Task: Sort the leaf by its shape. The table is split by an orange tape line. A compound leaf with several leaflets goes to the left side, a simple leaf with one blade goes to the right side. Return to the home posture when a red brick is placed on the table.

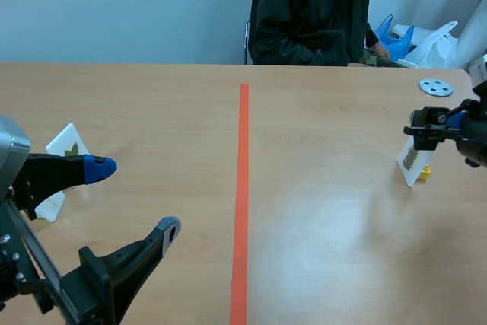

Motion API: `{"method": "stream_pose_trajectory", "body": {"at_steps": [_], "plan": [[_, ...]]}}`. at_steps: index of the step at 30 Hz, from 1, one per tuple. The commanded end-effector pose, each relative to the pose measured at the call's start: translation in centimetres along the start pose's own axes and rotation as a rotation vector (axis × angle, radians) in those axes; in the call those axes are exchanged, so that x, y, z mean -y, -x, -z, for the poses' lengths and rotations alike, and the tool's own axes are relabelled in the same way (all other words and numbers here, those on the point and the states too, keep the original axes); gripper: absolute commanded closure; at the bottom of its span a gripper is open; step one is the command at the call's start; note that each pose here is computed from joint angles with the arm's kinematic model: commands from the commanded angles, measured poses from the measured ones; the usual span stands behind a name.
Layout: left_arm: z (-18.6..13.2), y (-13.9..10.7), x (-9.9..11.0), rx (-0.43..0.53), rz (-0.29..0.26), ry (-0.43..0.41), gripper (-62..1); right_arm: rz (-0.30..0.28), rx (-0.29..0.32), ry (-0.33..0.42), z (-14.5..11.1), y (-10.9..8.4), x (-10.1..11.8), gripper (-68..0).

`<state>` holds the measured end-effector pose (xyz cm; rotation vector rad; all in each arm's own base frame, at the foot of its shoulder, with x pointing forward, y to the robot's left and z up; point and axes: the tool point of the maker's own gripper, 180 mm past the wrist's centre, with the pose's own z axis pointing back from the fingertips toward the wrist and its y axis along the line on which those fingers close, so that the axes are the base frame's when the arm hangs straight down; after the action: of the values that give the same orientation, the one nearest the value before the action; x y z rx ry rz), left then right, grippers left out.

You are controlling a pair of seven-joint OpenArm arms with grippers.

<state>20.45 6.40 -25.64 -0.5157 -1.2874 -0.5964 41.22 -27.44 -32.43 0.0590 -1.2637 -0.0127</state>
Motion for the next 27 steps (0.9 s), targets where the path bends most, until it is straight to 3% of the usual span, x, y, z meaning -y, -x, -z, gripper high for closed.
{"method": "stream_pose_trajectory", "body": {"at_steps": [1, 8, 14, 17, 27], "plan": [[0.0, -0.5, -0.2, 0.025, -0.002, -0.007, -62.3, -0.007, 0.074, 0.001, -0.4, -3.2, 1.3, -38.9], [0.0, -0.5, -0.3, 0.025, -0.002, -0.008, -62.3, -0.044, 0.152, -0.070, -2.2, -7.3, 0.7, -59.5], [0.0, -0.5, -0.3, 0.024, -0.003, -0.007, -62.3, -0.102, 0.129, -0.189, -4.2, -8.0, -2.2, -60.1], [0.0, -0.5, -0.3, 0.024, -0.003, -0.007, -62.3, -0.128, 0.106, -0.259, -5.5, -7.8, -4.3, -67.9], [0.0, -0.5, -0.3, 0.024, -0.003, -0.007, -62.3, -0.210, 0.055, -0.446, -11.0, -6.0, -11.0, -67.9]]}}
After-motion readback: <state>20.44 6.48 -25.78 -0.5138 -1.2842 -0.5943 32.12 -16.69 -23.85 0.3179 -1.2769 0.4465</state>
